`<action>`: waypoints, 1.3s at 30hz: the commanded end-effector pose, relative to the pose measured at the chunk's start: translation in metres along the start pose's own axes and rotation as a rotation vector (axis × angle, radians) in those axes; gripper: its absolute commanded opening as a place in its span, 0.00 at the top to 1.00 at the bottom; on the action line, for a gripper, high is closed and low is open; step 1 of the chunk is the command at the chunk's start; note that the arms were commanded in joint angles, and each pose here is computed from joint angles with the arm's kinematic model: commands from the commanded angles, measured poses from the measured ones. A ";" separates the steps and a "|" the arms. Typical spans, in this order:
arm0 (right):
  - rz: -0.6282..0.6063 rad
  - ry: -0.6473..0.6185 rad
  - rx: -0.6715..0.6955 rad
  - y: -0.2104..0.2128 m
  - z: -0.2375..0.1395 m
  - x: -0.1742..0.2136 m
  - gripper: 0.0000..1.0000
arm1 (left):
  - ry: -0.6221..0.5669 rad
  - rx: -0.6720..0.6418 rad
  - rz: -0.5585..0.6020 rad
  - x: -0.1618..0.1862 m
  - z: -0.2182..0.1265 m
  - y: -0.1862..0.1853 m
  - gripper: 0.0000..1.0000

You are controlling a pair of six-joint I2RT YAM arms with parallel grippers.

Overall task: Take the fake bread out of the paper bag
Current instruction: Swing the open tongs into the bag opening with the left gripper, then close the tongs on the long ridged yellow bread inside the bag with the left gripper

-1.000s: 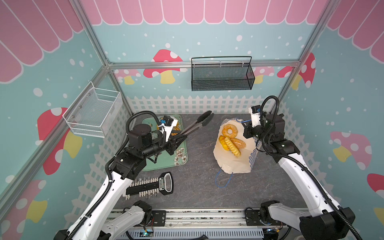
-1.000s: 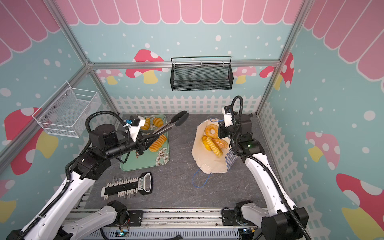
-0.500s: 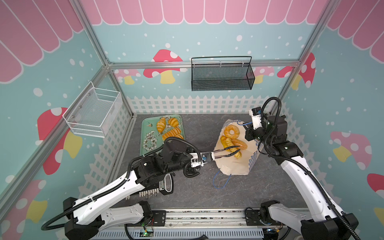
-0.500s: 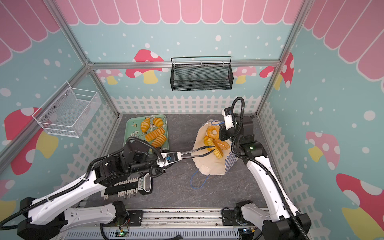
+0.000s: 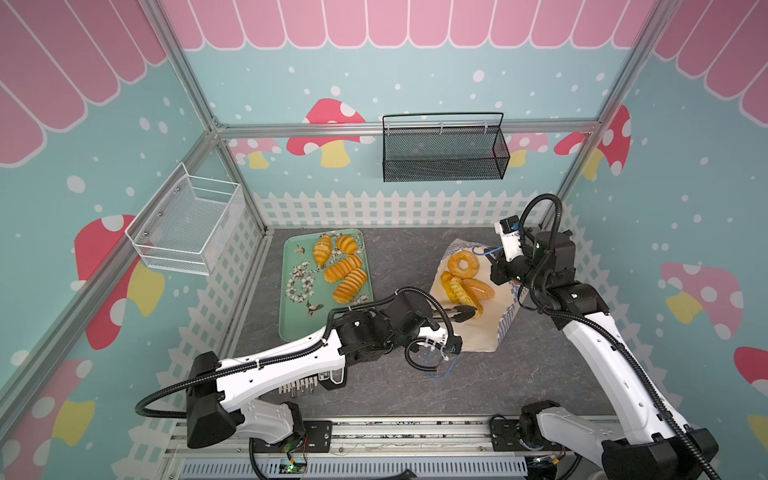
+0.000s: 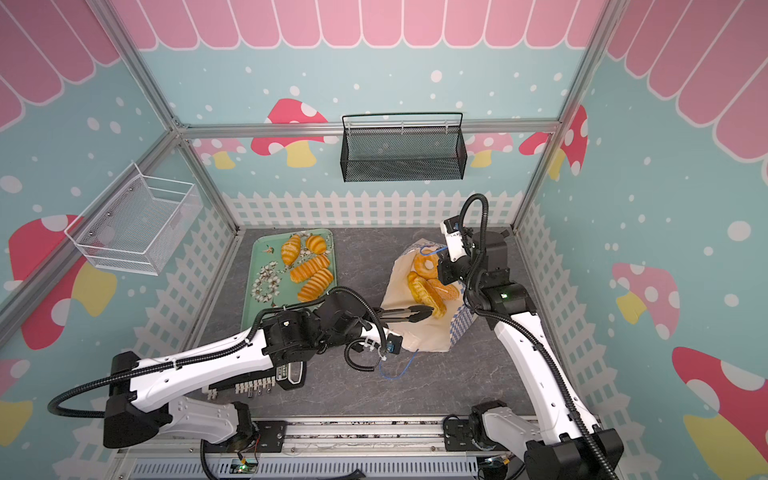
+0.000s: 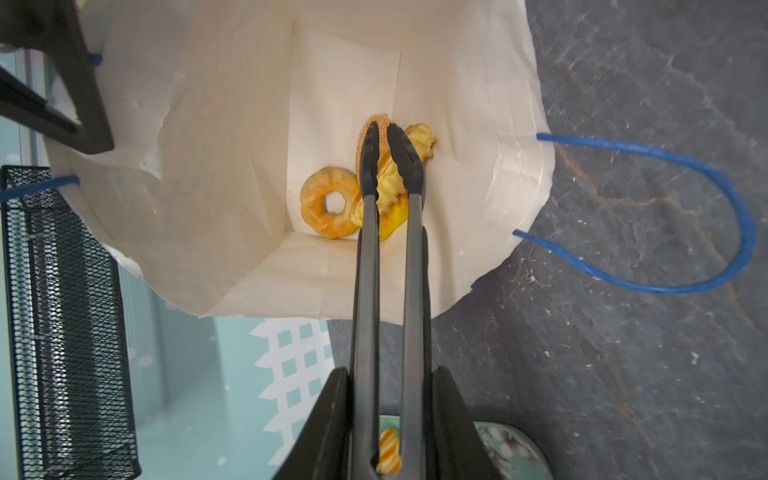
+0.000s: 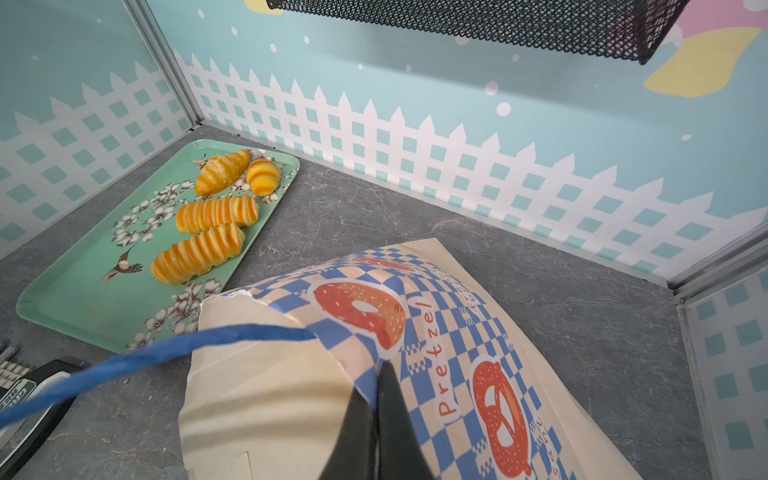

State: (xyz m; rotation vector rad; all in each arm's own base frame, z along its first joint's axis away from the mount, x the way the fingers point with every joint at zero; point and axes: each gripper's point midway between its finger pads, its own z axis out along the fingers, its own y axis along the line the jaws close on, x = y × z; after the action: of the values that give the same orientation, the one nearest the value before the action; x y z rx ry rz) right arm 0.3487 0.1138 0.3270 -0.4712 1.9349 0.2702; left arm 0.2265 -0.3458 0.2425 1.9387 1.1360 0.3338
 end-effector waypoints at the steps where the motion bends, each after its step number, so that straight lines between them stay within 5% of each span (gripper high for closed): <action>1: -0.029 -0.005 -0.040 0.008 -0.004 -0.007 1.00 | 0.031 -0.124 0.126 -0.004 0.004 0.033 0.93; 10: -0.042 0.013 -0.050 0.009 0.000 -0.003 1.00 | 0.060 -0.126 0.193 -0.006 0.034 0.029 0.86; 21: -0.042 0.016 -0.055 0.009 0.002 -0.002 1.00 | 0.070 -0.096 0.200 0.002 0.042 0.020 0.62; 39: -0.035 0.021 -0.086 0.014 0.004 0.000 1.00 | 0.140 -0.073 0.264 0.007 0.074 0.015 0.60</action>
State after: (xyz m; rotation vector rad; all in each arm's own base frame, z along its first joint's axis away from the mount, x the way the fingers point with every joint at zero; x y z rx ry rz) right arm 0.3481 0.1215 0.3228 -0.5337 1.9393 0.2965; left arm 0.2682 -0.3731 0.1870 2.0844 0.9948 0.5855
